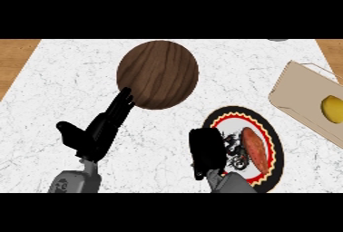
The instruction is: Pick the cupcake from the plate and place it in the bowl
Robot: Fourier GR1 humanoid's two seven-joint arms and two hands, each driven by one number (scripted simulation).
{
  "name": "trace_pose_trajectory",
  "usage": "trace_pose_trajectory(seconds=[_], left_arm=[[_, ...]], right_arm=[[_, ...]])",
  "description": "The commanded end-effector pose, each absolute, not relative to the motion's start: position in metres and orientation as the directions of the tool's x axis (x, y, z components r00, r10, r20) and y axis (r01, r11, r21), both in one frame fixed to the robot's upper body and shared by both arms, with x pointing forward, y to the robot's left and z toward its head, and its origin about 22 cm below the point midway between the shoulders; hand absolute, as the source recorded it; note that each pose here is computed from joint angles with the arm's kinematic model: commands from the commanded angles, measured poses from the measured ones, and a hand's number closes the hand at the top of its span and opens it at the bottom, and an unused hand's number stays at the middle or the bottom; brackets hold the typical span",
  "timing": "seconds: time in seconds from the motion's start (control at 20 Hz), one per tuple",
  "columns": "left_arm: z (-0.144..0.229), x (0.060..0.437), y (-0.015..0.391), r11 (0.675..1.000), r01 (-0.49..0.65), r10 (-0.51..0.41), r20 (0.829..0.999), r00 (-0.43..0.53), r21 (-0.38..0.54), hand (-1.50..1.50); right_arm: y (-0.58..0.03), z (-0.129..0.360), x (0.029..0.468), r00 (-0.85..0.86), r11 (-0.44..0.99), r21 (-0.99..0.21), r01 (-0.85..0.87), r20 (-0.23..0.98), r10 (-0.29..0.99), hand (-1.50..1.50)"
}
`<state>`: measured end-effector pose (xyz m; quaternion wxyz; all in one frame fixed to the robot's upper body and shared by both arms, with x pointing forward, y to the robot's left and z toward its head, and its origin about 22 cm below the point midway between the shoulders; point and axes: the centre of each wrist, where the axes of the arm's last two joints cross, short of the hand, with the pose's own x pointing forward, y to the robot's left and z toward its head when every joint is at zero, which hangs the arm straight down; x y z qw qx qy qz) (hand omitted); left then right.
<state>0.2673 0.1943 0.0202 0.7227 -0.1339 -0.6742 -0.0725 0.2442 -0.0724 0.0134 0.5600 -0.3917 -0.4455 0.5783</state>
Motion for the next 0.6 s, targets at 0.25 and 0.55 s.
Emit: trace_pose_trajectory(seconds=[0.25,0.55], left_arm=[[0.029,0.279,0.171,0.927,0.364,0.068,0.994,0.08,-0.093,0.0],[0.022,0.273,0.164,0.917,0.387,0.06,0.993,0.103,-0.095,0.0]], right_arm=[[-0.006,0.054,0.244,0.069,0.053,-0.988,-0.143,0.044,0.997,1.5],[0.021,0.11,0.244,0.051,0.149,-0.988,0.035,0.15,0.987,1.5]])
